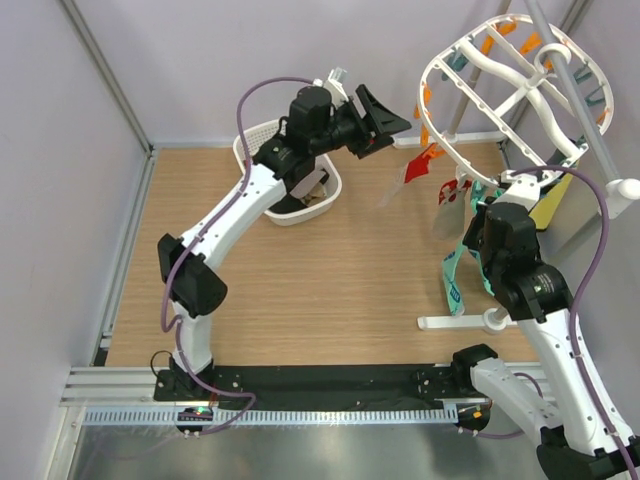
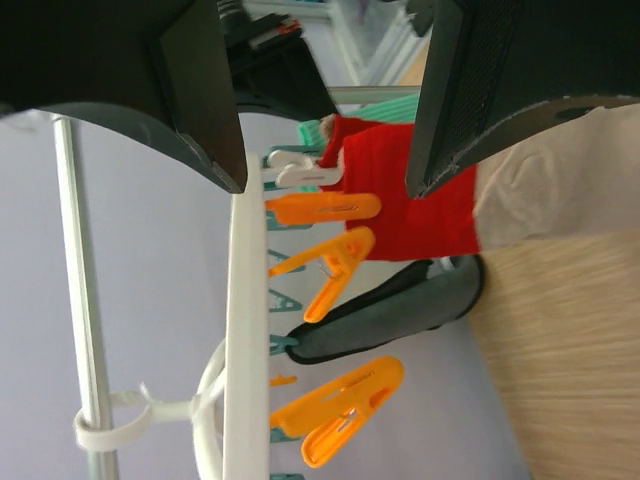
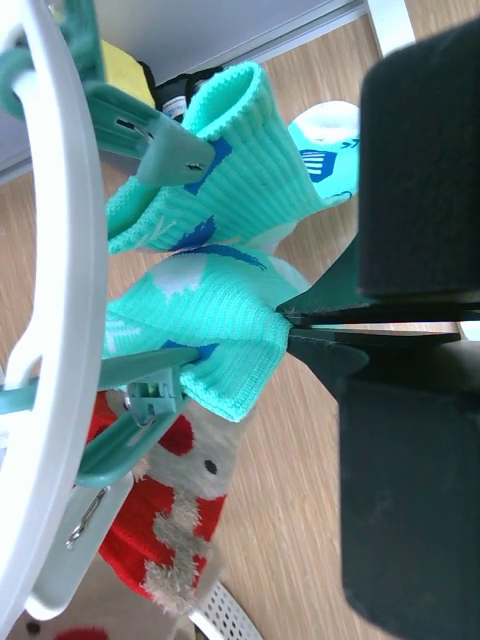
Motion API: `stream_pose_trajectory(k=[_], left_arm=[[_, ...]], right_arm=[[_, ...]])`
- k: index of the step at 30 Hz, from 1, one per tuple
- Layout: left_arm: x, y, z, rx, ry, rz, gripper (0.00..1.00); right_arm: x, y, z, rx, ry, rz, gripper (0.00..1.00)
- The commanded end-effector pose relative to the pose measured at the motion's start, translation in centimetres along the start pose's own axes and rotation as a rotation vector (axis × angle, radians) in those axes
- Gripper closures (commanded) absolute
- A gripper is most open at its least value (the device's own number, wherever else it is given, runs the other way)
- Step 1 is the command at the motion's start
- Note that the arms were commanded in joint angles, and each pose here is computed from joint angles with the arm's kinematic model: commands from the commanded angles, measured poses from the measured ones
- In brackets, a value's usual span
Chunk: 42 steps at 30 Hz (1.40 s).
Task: Remove the socks clipped to the hanger
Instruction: Adjust the hanger on the clothesline.
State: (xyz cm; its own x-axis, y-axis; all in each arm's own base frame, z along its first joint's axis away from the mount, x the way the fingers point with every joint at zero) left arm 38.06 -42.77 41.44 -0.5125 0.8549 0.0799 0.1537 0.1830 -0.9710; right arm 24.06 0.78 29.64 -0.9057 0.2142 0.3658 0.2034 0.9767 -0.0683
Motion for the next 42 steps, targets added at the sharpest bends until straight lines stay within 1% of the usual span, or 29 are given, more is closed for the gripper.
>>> stream_pose_trajectory(k=[1,4,5,6,8,11,12,16,17,21,25,29,33,38,42], left_arm=[[3.1,0.3,-0.1,-0.185,-0.031,-0.072,0.31],[3.9,1.1,0.5,-0.326,-0.045,-0.084,0.31],[4.3,2.0,0.8,-0.386,-0.047,-0.101,0.31],[4.3,1.4,0.9,-0.422,-0.061,-0.069,0.31],[4.1,1.2,2.1,-0.481,-0.045,-0.039,0.31],[3.1,0.9,3.6,-0.608,-0.032,-0.003,0.31],[2.8,0.9,3.7,-0.672,-0.033,0.001,0.31],[1.6,1.1,5.4,-0.775,-0.029,0.036,0.32],[1.4,0.6,5.4,-0.792,-0.039,0.067,0.32],[0.2,0.9,5.6,-0.823,-0.035,0.092,0.31],[-1.1,1.3,6.4,-0.881,0.014,0.141,0.31],[-1.4,1.7,6.8,-0.917,0.026,0.179,0.33],[-1.8,1.6,7.4,-0.93,0.046,0.229,0.32],[-2.8,1.6,7.7,-0.934,0.049,0.244,0.3],[-3.6,1.3,8.4,-0.941,0.058,0.257,0.33]], right_arm=[[1.3,0.3,-3.0,-0.05,-0.081,-0.04,0.99],[1.7,0.2,-3.1,-0.048,-0.08,-0.046,0.99],[1.9,0.1,-3.2,-0.049,-0.084,-0.047,0.99],[1.9,0.0,-3.2,-0.047,-0.084,-0.047,0.99],[2.2,0.0,-3.4,-0.043,-0.084,-0.052,0.99],[2.4,0.3,-3.6,-0.042,-0.08,-0.072,0.99],[2.4,0.3,-3.6,-0.042,-0.078,-0.076,0.99],[2.7,0.0,-3.4,-0.036,-0.074,-0.07,0.99],[2.8,-0.1,-3.3,-0.032,-0.074,-0.068,0.99],[2.9,-0.1,-3.4,-0.018,-0.075,-0.074,0.99],[3.1,0.0,-3.6,-0.023,-0.082,-0.085,0.99],[3.3,0.0,-3.8,-0.03,-0.088,-0.091,0.99],[3.6,0.2,-4.0,-0.031,-0.092,-0.107,0.99],[4.0,0.0,-4.1,-0.035,-0.096,-0.109,0.99],[4.8,-0.1,-4.4,-0.048,-0.102,-0.121,0.99]])
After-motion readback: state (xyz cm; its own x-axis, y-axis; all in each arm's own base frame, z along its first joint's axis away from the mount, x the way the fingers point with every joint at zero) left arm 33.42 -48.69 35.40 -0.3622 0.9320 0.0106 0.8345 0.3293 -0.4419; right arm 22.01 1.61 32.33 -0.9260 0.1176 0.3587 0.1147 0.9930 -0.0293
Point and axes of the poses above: each gripper's point midway between its finger pads, its own x axis back along the fingers, its own y axis along the line the jaws close on, z = x × y, the point moved 2 cm from there along x, back along the fingers, and after that the axes turned 10 degrees about x, right-handed, at the moved point
